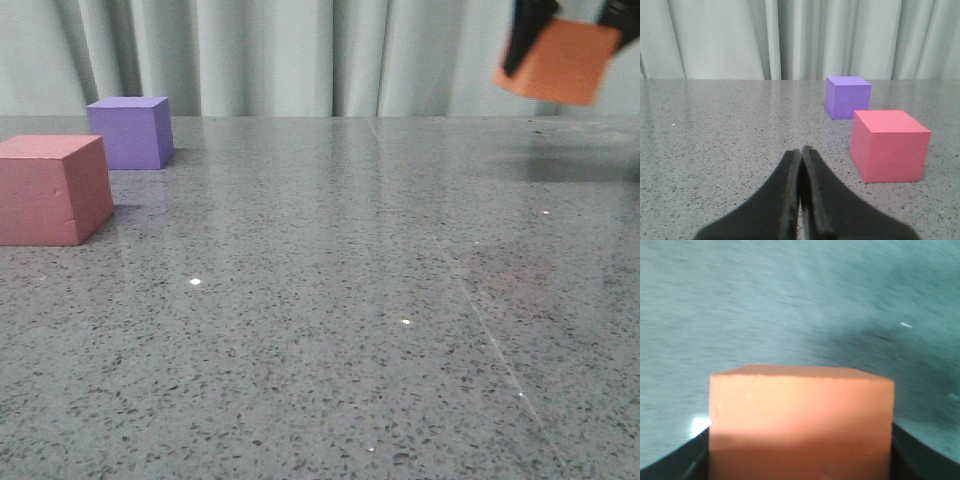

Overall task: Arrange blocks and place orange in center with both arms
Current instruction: 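Carry the orange cube with the right gripper to the table center and release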

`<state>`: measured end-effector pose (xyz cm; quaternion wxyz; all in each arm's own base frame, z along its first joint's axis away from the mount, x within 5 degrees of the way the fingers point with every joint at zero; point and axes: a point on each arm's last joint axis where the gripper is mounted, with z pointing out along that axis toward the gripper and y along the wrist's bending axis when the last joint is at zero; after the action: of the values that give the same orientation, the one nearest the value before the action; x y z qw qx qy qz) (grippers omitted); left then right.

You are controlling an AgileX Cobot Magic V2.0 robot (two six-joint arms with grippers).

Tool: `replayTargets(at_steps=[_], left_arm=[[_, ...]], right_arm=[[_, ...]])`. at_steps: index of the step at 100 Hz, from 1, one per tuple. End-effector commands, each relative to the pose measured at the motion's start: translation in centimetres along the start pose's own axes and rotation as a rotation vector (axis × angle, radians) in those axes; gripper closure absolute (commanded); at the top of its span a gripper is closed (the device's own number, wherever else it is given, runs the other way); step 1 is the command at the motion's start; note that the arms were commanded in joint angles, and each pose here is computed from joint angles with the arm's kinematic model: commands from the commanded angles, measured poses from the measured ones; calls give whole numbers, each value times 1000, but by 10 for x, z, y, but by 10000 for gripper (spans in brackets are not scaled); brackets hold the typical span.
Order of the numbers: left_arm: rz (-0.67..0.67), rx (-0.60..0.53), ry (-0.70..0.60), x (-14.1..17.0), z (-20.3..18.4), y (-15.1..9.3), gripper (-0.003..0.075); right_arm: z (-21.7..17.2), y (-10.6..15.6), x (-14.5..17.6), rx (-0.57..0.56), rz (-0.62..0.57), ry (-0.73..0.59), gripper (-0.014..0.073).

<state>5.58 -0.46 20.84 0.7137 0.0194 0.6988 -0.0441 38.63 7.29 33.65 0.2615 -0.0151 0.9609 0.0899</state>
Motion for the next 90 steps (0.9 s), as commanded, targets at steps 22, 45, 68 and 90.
replayTargets(at_steps=[22, 45, 68, 90], left_arm=[[-3, 15, -67, 9, -1, -1, 730], [-3, 15, -67, 9, -1, -1, 730], [-3, 15, -67, 9, -1, -1, 730], [-3, 15, -67, 9, -1, -1, 730]], right_arm=[[-28, 104, -8, -56, -78, -142, 443], [5, 159, 2, -16, -21, -92, 443], [32, 195, 17, -71, 3, -83, 443], [49, 198, 23, -47, 8, -44, 442]])
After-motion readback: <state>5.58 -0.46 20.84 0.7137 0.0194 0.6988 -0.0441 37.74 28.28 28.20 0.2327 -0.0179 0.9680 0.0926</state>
